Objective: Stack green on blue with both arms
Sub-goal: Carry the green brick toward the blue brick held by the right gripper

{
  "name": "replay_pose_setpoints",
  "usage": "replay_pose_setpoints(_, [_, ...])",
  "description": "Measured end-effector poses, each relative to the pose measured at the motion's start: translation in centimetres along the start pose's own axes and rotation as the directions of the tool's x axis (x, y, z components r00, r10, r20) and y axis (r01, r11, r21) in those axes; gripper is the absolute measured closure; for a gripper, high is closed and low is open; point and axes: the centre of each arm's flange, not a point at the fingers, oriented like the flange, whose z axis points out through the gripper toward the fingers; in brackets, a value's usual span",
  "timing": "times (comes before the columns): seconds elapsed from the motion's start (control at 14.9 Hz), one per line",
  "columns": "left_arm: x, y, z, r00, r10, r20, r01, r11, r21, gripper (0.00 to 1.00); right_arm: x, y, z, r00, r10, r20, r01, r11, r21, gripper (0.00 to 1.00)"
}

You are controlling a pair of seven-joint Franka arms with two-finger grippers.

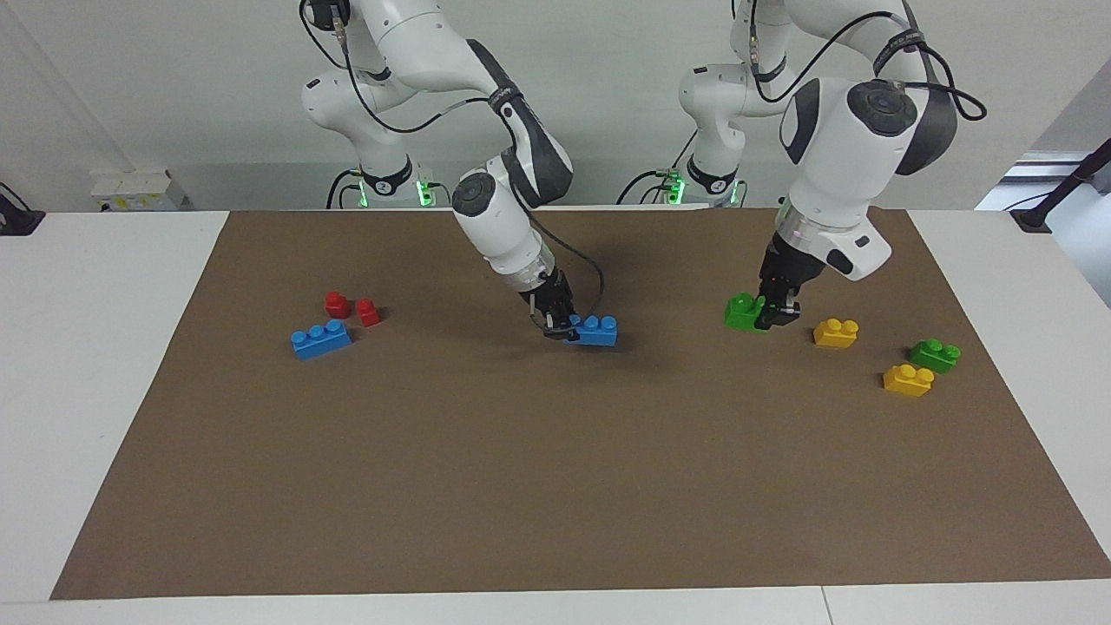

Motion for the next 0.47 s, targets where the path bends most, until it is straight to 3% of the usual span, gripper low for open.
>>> replay_pose_setpoints(0.47, [-11.7,-2.1,4.0,1.0,-0.019,-0.004,0.019,1.0,-0.021,0.66,1.2,1.2,1.5,0.999,-0.047,-0.021,0.048,0.998,0.027,0.66])
